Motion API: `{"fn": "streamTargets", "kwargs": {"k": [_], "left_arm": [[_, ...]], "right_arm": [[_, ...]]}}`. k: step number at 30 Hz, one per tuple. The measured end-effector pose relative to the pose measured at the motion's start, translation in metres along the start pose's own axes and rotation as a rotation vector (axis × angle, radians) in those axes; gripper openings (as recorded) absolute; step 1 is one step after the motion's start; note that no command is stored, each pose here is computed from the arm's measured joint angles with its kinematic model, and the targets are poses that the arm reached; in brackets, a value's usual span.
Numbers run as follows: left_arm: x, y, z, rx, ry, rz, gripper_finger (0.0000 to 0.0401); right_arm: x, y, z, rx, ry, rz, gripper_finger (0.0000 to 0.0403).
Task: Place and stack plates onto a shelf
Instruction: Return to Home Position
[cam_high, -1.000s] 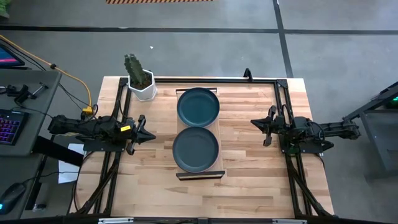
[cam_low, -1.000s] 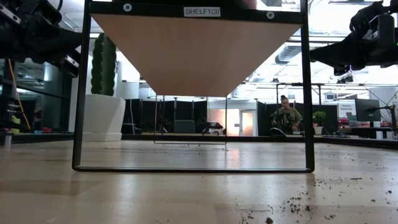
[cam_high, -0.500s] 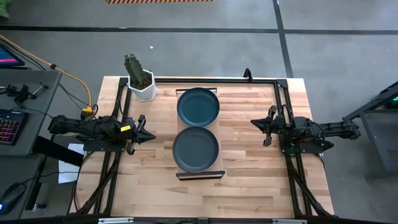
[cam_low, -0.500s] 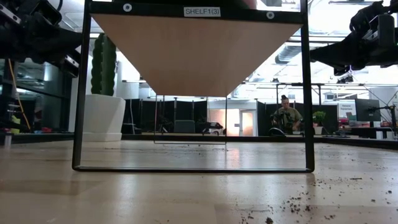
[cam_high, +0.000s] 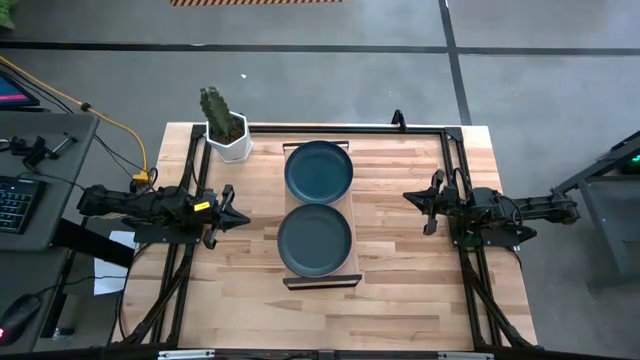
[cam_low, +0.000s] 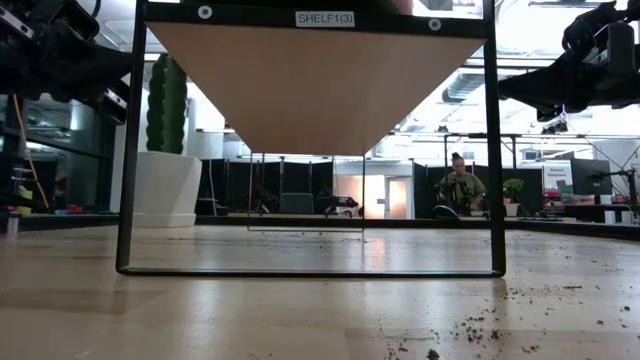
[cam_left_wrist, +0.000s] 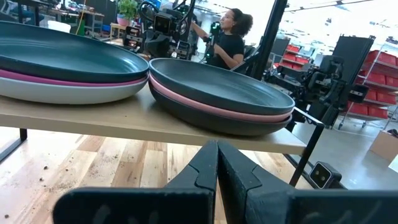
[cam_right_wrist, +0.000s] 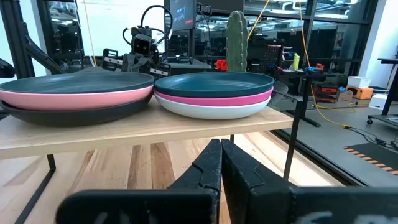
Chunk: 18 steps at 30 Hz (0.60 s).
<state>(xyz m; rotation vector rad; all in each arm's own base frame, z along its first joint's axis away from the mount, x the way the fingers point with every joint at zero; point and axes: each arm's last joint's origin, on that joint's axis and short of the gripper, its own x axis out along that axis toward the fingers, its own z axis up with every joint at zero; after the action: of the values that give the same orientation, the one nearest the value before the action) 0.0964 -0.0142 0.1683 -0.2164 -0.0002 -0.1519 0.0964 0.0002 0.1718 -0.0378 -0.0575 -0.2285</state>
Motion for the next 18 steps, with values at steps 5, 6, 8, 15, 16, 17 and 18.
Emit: {"fn": "streamTargets", "kwargs": {"k": [5,6,8,15,16,17,18], "left_arm": [[0.0,0.0,0.0,0.0,0.0,0.0,0.0],[0.0,0.0,0.0,0.0,0.0,0.0,0.0],[0.0,0.0,0.0,0.0,0.0,0.0,0.0],[0.0006,-0.0015,-0.001,0.0,0.012,-0.016,0.0],[0.0008,-0.0018,-0.0018,0.0,0.02,-0.02,0.0],[0.0008,-0.002,-0.0022,0.0,0.024,-0.022,0.0],[0.0008,-0.0021,-0.0018,0.0,0.02,-0.023,0.0]], "right_arm": [[0.0,0.0,0.0,0.0,0.0,0.0,0.0],[0.0,0.0,0.0,0.0,0.0,0.0,0.0],[0.0,0.0,0.0,0.0,0.0,0.0,0.0],[0.0,0.0,0.0,0.0,0.0,0.0,0.0],[0.0,0.0,0.0,0.0,0.0,0.0,0.0],[0.0,0.0,0.0,0.0,0.0,0.0,0.0],[0.0,0.0,0.0,0.0,0.0,0.0,0.0]]}}
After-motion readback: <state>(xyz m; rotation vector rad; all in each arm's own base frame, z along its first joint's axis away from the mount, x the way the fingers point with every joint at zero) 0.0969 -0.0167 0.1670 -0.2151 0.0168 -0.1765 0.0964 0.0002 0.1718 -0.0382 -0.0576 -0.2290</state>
